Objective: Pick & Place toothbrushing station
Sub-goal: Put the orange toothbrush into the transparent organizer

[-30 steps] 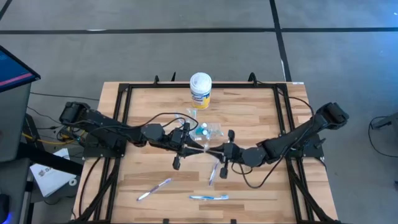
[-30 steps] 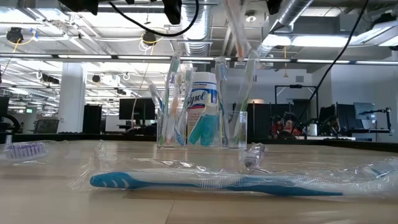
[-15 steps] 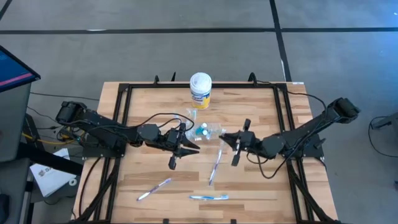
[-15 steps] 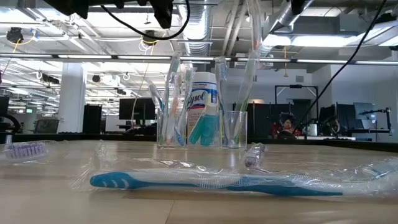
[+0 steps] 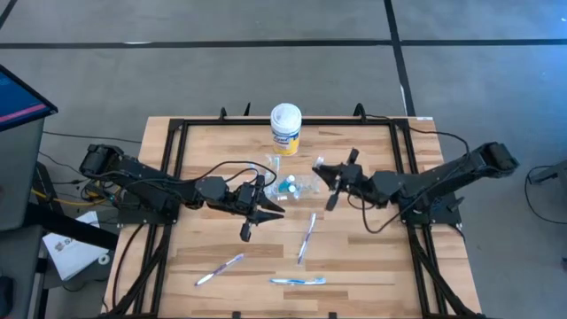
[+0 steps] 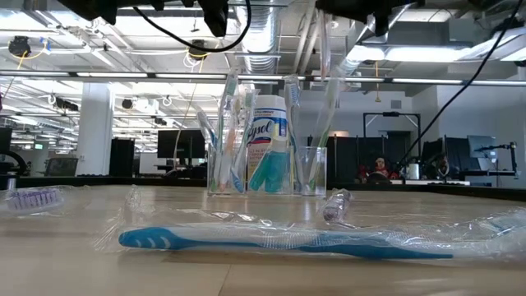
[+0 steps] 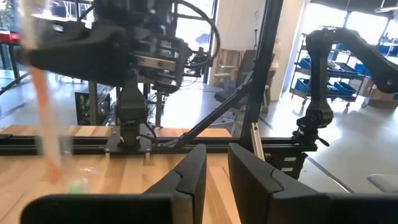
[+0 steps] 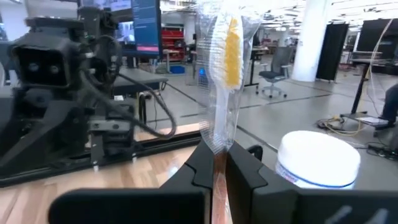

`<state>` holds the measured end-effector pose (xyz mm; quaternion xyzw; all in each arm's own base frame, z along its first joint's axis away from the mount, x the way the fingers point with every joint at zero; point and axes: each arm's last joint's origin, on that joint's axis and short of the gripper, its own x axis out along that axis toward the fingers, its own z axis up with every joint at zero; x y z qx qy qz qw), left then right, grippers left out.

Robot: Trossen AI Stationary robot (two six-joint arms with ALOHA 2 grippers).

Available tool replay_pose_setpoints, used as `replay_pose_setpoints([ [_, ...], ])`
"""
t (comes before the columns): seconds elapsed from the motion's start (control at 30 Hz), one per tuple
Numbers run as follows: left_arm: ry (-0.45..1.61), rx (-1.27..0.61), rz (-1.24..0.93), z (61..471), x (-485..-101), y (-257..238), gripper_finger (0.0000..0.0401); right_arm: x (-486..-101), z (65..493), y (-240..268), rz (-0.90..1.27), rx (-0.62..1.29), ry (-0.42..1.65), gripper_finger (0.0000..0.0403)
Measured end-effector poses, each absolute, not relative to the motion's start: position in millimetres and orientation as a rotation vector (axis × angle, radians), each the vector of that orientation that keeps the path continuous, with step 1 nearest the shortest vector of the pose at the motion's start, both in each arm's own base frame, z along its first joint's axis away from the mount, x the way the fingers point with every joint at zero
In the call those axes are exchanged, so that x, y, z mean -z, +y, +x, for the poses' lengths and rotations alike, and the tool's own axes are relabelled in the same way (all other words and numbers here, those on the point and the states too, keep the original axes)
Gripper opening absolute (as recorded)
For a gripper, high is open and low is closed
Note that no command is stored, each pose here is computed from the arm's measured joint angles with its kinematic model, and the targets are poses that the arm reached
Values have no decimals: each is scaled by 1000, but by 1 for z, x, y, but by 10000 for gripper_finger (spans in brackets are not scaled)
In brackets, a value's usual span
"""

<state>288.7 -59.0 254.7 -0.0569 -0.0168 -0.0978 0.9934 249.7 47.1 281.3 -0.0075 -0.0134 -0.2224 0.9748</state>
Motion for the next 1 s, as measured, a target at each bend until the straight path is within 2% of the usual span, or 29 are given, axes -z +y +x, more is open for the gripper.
replay_pose_setpoints([
  [0.47,-26,196,-113,289,-254,-59,58,-273,258,4,-20,419,10,8],
  [1.0,-26,195,-108,289,-254,-59,58,-231,234,-26,62,336,-124,8],
])
